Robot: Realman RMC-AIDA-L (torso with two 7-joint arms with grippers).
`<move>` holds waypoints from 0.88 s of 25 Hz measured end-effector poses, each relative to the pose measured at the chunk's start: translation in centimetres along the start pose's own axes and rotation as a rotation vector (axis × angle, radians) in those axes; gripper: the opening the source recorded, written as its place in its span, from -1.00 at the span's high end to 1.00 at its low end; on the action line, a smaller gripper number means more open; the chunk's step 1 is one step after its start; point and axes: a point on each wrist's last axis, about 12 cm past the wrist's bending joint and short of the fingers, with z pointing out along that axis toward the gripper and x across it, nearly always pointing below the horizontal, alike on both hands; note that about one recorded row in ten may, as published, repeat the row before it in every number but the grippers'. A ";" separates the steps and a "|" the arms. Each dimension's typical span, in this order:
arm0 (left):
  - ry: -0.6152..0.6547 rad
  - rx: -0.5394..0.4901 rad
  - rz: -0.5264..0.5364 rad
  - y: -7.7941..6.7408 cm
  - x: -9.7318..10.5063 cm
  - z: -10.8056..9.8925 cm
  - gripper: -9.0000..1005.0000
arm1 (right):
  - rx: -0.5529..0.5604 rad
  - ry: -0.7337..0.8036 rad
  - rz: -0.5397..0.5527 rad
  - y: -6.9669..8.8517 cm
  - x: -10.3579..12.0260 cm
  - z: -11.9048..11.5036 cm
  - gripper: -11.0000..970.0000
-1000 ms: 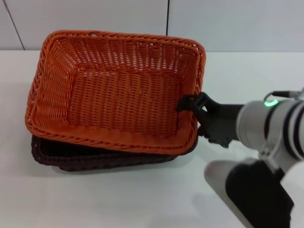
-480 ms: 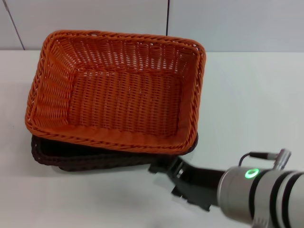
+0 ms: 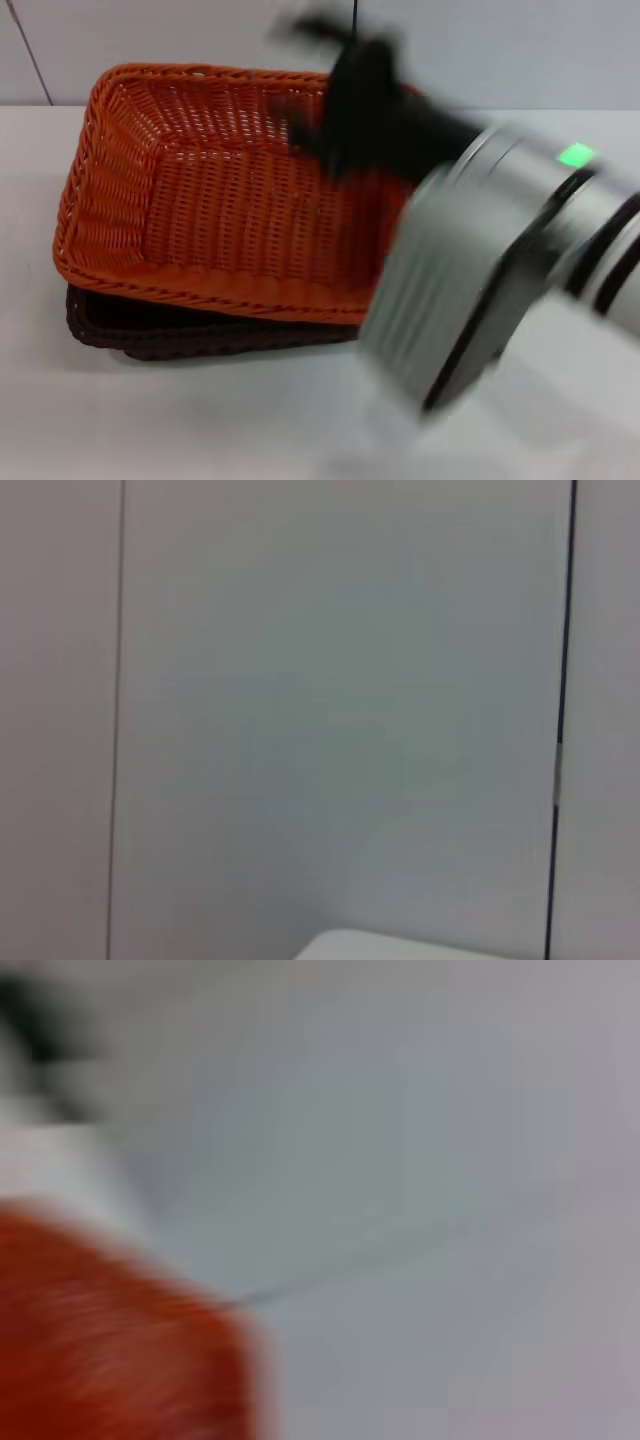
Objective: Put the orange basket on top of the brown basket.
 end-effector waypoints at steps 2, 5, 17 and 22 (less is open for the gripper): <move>-0.023 -0.010 0.000 0.2 -0.2 -0.2 -0.54 | 0.067 0.028 0.128 -0.6 1.5 -0.4 -0.39; -0.036 -0.015 0.000 0.4 -0.3 -0.4 -0.54 | 0.273 0.143 0.455 -1.7 7.6 -2.7 -0.39; -0.051 -0.033 0.022 1.1 -0.2 -0.8 -0.54 | 1.138 0.370 1.042 4.6 25.0 -15.7 -0.39; -0.057 -0.037 0.021 1.2 -0.3 -0.6 -0.54 | 1.125 0.347 1.007 5.4 24.8 -15.4 -0.39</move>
